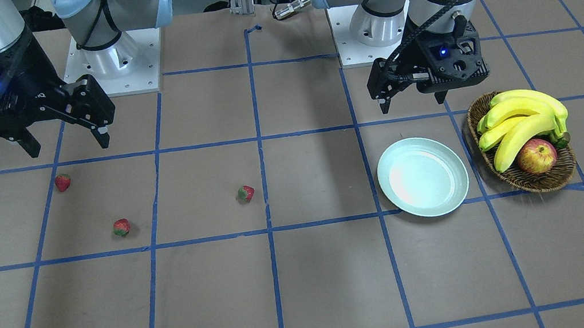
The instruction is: Collect all strawberries into plate
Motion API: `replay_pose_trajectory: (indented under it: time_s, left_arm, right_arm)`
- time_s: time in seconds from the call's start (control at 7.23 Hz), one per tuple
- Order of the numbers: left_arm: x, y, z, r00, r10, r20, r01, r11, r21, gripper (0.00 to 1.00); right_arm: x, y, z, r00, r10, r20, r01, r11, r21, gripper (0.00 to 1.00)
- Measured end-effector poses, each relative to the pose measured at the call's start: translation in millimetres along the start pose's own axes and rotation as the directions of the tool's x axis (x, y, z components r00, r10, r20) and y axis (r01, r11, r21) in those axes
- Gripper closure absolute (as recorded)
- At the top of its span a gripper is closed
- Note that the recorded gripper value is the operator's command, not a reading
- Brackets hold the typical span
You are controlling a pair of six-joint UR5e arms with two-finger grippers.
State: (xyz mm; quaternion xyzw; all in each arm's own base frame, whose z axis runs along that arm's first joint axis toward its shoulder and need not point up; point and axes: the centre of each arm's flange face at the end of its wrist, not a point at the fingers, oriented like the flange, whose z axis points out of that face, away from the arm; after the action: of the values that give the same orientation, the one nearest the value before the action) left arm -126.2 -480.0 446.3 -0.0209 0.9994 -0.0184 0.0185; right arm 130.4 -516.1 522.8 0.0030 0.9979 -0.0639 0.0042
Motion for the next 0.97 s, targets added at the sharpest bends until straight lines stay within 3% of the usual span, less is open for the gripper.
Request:
replay_pose_trajectory:
  time_s: [0.41, 0.69, 0.97]
  left_arm:
    - [0, 4, 4, 1.000, -0.009, -0.003, 0.009, 1.000, -0.007, 0.00]
    - [0, 5, 4, 1.000, -0.014, -0.003, 0.014, 1.000, -0.002, 0.00]
    - [0, 5, 5, 1.000, -0.013, -0.003, 0.013, 1.000, 0.002, 0.00]
  right_arm:
    - [-5, -3, 11, 1.000, 0.002, 0.010, -0.001, 1.000, -0.021, 0.00]
    - [-35, -4, 63, 1.000, 0.000, 0.014, 0.001, 0.994, -0.110, 0.00]
    - [-86, 28, 137, 1.000, -0.002, -0.001, 0.002, 0.988, -0.154, 0.00]
